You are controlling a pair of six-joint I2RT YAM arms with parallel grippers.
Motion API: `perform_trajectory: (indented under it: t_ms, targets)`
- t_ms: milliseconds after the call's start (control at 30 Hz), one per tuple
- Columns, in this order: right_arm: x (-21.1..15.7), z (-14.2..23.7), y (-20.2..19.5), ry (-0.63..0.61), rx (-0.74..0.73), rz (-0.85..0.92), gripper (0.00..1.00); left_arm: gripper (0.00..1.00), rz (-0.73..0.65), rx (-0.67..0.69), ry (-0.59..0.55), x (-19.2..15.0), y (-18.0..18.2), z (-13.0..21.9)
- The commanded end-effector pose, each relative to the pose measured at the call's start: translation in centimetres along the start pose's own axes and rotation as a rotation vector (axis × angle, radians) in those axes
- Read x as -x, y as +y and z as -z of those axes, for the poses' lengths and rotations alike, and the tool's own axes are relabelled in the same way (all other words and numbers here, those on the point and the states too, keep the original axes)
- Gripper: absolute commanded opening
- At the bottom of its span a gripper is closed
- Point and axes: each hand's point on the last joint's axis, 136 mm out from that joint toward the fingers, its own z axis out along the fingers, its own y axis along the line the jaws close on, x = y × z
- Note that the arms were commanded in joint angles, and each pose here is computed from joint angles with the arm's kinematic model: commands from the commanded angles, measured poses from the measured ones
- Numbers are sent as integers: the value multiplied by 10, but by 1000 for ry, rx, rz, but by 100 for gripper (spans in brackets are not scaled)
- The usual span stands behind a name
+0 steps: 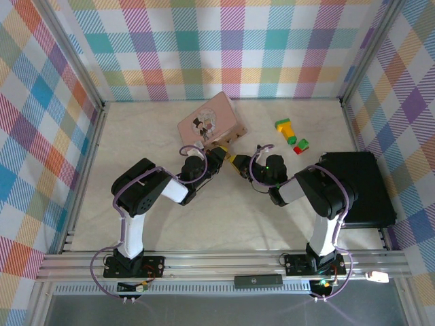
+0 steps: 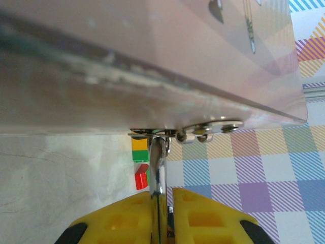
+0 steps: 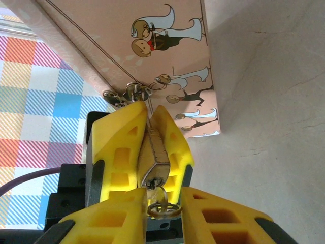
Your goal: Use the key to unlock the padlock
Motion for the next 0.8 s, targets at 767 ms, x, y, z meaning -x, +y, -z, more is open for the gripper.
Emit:
perform_trajectory:
  t_ms: [767]
  targets:
    - [21,-10,79,46,255,-537,0,0,-95,-23,95,-28,17,-3]
